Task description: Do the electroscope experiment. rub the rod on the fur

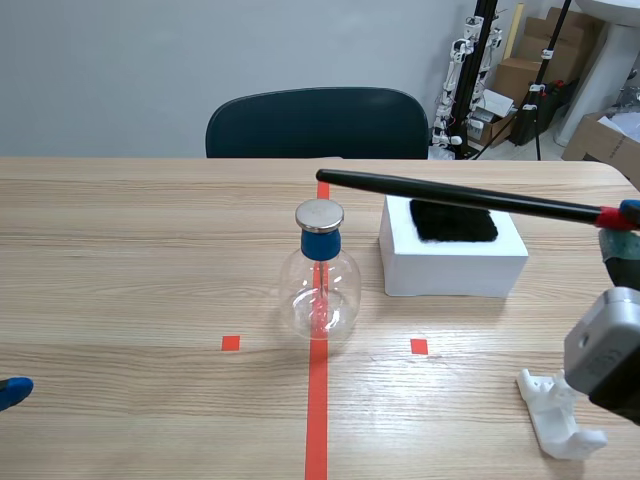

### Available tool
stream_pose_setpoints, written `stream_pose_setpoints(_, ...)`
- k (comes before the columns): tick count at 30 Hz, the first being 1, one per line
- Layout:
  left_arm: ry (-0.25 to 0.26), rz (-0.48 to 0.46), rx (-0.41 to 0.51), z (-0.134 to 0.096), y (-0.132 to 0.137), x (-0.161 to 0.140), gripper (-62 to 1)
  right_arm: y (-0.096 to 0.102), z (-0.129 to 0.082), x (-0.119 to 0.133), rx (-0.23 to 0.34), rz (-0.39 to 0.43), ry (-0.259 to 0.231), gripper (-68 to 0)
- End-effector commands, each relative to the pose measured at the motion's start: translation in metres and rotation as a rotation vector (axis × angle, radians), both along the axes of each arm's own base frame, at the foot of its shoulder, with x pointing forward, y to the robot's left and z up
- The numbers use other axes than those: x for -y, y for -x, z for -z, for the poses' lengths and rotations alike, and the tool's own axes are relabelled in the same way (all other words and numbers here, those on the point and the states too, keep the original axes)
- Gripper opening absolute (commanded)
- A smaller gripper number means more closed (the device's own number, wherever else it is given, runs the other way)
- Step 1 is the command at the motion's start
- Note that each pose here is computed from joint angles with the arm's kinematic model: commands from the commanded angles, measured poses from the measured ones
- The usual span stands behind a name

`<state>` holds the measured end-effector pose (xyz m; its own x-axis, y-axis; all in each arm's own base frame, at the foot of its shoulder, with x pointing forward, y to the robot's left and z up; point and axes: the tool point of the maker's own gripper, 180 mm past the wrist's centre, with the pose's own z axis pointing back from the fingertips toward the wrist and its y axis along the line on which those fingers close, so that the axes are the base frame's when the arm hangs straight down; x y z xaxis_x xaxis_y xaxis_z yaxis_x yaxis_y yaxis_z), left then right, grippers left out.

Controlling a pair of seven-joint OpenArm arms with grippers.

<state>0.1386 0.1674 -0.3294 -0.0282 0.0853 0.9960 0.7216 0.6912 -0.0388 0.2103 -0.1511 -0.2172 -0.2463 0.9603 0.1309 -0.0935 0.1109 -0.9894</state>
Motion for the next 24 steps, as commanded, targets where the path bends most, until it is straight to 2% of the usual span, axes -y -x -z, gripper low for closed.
stream_pose_setpoints(1, 0.013, -0.007, 0.023, -0.006, -0.003, -0.002, 1.4, 0.000, -0.002, 0.000, -0.002, 0.000, 0.000, -67.5)
stream_pose_setpoints(2, 0.013, -0.007, 0.023, -0.006, -0.003, -0.002, 1.4, 0.001, 0.004, 0.000, -0.037, -0.004, 0.002, -67.5)
stream_pose_setpoints(7, 0.013, -0.007, 0.023, -0.006, -0.003, -0.002, 1.4, 0.002, 0.014, -0.001, -0.093, -0.007, 0.005, -67.5)
stream_pose_setpoints(24, 0.013, -0.007, 0.023, -0.006, -0.003, -0.002, 1.4, 0.002, 0.014, -0.001, -0.096, -0.008, 0.006, -67.5)
